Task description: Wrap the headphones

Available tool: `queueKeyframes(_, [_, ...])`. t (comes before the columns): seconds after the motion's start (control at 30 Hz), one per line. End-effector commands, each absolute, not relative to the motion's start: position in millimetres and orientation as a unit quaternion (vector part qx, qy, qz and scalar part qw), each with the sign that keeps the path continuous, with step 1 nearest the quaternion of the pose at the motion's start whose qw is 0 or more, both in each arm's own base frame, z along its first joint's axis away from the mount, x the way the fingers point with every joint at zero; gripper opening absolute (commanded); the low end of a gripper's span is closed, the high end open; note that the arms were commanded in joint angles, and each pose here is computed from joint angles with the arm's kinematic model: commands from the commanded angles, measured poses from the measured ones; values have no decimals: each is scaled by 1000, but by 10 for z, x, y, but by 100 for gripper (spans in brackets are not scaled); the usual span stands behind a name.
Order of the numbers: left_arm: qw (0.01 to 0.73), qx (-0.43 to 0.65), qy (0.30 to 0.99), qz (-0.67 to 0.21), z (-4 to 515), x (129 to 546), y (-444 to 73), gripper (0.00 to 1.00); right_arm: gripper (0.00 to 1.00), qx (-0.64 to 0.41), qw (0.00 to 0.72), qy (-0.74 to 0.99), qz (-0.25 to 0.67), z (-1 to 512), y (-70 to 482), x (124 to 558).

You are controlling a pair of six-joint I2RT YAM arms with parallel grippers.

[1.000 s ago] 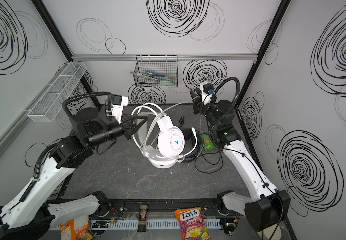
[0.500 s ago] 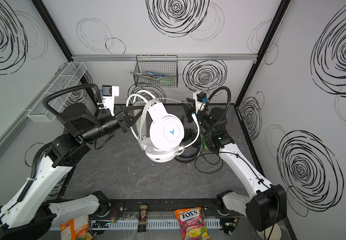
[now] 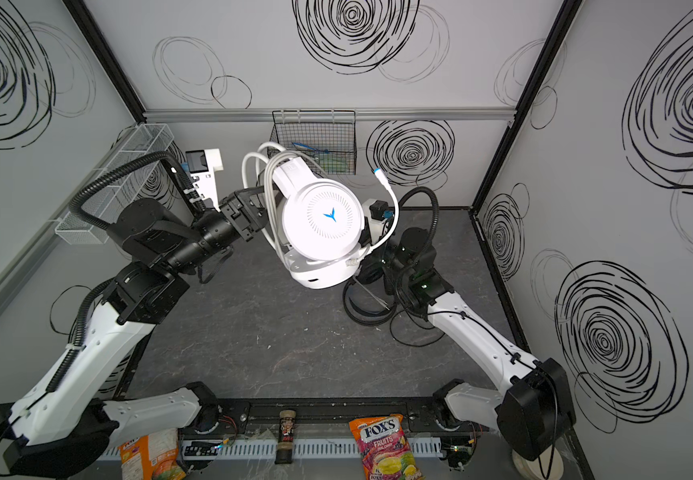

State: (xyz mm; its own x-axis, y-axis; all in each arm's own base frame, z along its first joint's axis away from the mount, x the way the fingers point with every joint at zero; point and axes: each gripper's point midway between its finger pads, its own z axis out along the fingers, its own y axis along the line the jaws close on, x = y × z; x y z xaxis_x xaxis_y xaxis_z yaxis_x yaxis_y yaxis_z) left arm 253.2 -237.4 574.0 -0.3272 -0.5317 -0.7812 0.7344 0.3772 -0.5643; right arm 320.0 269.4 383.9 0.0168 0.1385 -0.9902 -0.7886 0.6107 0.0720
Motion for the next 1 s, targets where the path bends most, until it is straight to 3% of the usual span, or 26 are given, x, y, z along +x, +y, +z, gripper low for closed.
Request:
queueKeyframes(0.0, [626,51,509,-588,6401,2386,-2100,0,26,-275,658,597,367,3829,2765,3130])
queueKeyframes(0.5, [662,-71,512,-543,6393,2709,-1655,0,21,-331,619,598,388,3553,3085,2822])
queueKeyframes(0.8, [666,-97,518,-529,6353,2843,-1504,0,10,-383,590,584,406,3445,3278,2531])
queueKeyframes(0.87, [665,-95,527,-520,6359,2861,-1513,0,11,-386,587,581,410,3442,3304,2500])
queueKeyframes(0.97, [666,-93,532,-514,6366,2857,-1508,0,22,-386,590,578,411,3464,3326,2494])
